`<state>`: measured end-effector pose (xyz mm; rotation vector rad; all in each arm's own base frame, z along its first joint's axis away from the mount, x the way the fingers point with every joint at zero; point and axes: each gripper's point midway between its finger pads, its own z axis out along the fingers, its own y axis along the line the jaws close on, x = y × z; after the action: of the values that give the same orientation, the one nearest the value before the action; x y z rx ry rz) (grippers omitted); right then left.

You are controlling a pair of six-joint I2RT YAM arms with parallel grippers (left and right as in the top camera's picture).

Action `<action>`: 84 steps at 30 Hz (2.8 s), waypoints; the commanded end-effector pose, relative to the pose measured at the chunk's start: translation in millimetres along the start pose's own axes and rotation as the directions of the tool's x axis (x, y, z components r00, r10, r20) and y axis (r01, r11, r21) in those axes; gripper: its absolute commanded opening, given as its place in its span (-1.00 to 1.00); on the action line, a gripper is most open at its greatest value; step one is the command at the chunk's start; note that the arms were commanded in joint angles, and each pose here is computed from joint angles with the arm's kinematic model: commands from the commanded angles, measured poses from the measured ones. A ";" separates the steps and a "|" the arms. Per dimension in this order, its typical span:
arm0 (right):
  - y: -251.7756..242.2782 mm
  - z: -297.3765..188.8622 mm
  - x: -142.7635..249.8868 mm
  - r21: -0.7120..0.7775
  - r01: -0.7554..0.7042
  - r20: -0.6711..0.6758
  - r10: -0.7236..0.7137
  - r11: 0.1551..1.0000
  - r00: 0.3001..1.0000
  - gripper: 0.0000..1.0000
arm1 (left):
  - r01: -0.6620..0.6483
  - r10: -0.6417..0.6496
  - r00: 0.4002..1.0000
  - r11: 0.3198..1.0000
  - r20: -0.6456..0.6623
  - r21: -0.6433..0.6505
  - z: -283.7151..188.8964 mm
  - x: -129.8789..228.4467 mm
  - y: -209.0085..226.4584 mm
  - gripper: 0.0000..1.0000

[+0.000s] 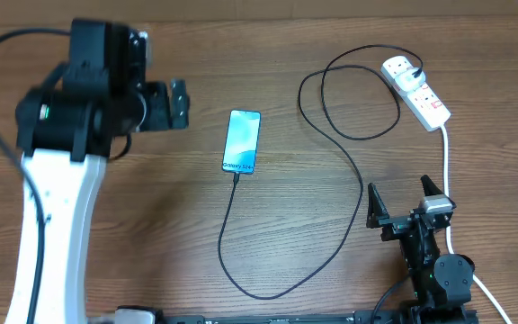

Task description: Plug charger to phone and switch on socket

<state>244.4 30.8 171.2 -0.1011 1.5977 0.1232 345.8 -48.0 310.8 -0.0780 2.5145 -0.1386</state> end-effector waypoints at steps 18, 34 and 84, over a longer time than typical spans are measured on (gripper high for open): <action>-0.5 0.1 1.5 0.004 -0.005 0.005 0.005 1.000 1.000 1.00 | -0.042 0.040 0.903 0.999 0.427 -0.003 -67.6 86.0 30.2 1.00; -0.5 0.1 1.5 0.004 -0.005 0.005 0.005 1.000 1.000 1.00 | 0.072 -0.032 0.850 0.996 0.527 -0.055 -23.9 125.9 68.7 0.99; -0.5 0.1 1.5 0.004 -0.005 0.005 0.005 1.000 1.000 1.00 | 0.028 -0.035 0.640 0.999 0.768 0.022 61.8 165.4 73.0 0.99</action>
<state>244.4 30.8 171.2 -0.1008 1.5977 0.1235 246.8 5.5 164.0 -0.1437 1.6161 -0.0937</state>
